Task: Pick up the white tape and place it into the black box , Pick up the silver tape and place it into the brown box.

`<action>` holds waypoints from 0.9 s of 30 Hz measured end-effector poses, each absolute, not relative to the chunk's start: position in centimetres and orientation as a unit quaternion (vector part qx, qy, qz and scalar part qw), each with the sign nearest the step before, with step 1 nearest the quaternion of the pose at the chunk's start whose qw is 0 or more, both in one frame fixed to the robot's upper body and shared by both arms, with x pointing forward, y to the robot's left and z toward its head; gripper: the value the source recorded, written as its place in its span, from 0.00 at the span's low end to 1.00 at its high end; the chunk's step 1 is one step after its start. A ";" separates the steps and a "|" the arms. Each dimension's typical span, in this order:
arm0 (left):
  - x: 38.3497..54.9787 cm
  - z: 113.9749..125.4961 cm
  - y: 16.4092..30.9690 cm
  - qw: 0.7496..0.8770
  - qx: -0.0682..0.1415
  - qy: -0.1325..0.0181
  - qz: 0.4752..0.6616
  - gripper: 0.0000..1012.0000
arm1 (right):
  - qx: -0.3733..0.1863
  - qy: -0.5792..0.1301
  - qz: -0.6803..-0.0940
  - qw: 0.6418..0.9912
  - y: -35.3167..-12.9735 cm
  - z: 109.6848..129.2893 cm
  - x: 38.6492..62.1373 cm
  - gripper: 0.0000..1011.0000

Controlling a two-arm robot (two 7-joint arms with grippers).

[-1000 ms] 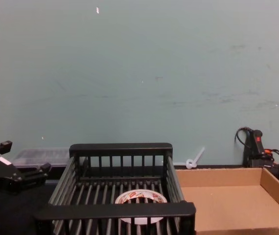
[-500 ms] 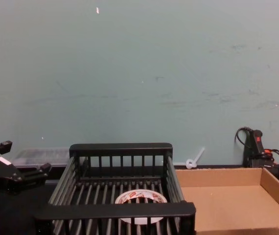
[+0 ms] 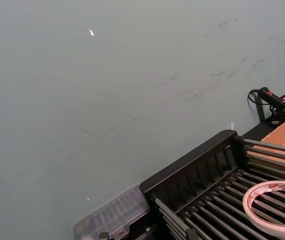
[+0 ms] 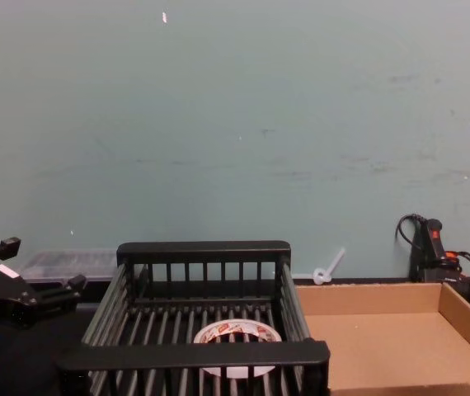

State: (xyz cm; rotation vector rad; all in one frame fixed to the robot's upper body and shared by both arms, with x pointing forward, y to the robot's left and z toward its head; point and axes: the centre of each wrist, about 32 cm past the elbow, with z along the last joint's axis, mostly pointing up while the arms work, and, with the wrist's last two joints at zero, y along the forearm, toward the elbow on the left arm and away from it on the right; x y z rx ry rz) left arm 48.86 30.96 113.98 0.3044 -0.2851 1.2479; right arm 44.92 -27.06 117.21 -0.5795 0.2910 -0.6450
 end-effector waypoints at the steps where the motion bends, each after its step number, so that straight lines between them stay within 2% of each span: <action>1: 48.9 114.0 31.0 0.791 0.141 -0.132 0.580 0.99 | -0.280 0.140 -0.311 0.897 -27.1 117.2 44.9 0.16; 20: 48.9 114.0 31.0 0.791 0.142 -0.132 0.580 0.99 | -0.279 0.140 -0.312 0.897 -27.1 117.2 44.9 0.16; 27: 48.9 114.0 31.0 0.791 0.141 -0.132 0.580 0.99 | -0.252 0.125 -0.329 0.901 -27.3 117.9 45.0 0.16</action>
